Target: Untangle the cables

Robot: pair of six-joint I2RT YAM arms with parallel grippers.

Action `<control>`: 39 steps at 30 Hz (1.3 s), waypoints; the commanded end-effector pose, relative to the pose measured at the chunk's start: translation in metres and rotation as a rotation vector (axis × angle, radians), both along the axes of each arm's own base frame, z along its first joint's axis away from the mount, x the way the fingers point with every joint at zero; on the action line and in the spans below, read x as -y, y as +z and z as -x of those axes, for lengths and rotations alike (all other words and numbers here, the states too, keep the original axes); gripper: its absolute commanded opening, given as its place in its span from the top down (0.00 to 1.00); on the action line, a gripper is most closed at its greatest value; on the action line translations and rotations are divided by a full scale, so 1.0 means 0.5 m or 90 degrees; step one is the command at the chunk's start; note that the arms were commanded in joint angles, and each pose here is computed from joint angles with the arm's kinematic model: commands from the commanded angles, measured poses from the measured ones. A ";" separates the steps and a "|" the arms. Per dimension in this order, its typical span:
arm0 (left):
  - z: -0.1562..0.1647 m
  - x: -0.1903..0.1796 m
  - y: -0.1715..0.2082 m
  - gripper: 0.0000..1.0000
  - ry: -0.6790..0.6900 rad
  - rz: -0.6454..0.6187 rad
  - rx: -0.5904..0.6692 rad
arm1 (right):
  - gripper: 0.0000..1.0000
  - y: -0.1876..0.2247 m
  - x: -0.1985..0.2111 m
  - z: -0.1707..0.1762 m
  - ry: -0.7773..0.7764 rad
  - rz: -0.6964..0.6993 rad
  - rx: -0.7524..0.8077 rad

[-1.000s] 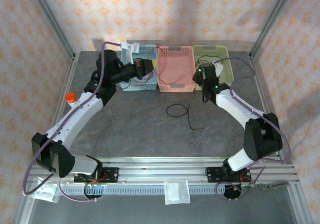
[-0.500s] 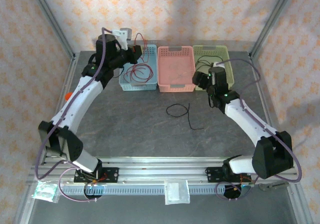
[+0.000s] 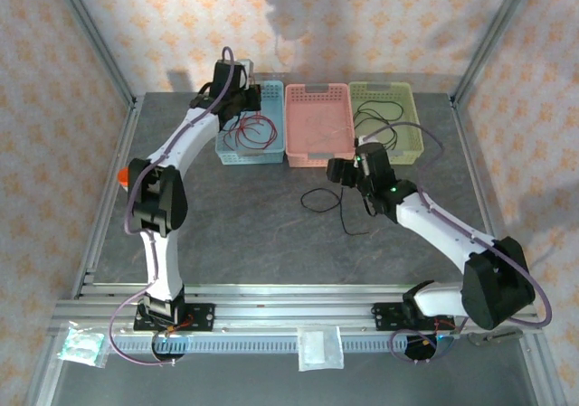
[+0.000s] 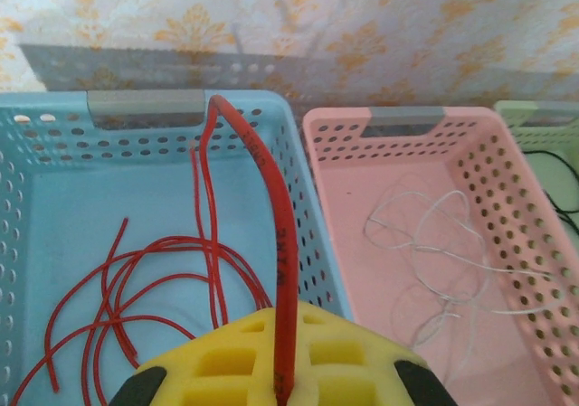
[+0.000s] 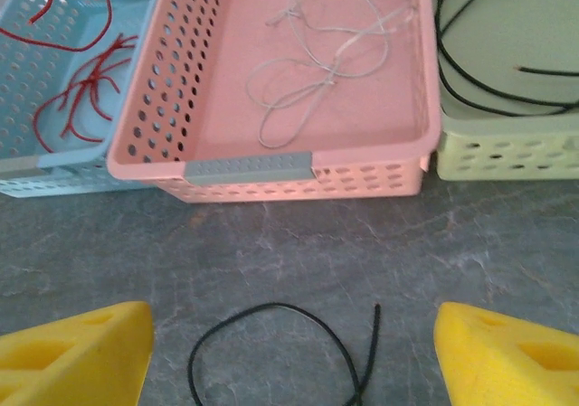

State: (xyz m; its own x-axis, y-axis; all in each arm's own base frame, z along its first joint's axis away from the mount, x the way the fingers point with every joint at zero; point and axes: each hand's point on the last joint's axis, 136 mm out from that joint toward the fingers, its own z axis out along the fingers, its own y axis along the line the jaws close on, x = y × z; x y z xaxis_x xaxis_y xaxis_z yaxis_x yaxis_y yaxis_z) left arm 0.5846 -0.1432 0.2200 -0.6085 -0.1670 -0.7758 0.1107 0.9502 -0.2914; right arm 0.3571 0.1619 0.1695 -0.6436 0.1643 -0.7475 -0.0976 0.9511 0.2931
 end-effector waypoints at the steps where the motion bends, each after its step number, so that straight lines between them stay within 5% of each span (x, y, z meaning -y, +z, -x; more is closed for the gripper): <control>1: -0.023 -0.061 -0.037 1.00 0.064 0.043 -0.053 | 0.22 -0.001 0.025 0.008 -0.040 0.012 -0.011; 7: 0.000 -0.103 -0.085 0.49 0.106 0.053 -0.080 | 0.35 -0.076 0.041 0.045 -0.059 0.060 -0.127; 16: 0.065 -0.126 -0.053 0.23 0.132 0.039 -0.066 | 0.42 -0.161 0.036 0.065 -0.150 0.071 -0.194; 24: 0.164 -0.108 0.048 0.18 0.102 0.014 0.013 | 0.46 -0.218 0.010 0.032 -0.173 0.082 -0.210; 39: 0.246 -0.039 0.082 0.18 0.050 0.014 0.068 | 0.55 -0.297 -0.029 0.023 -0.129 0.114 -0.267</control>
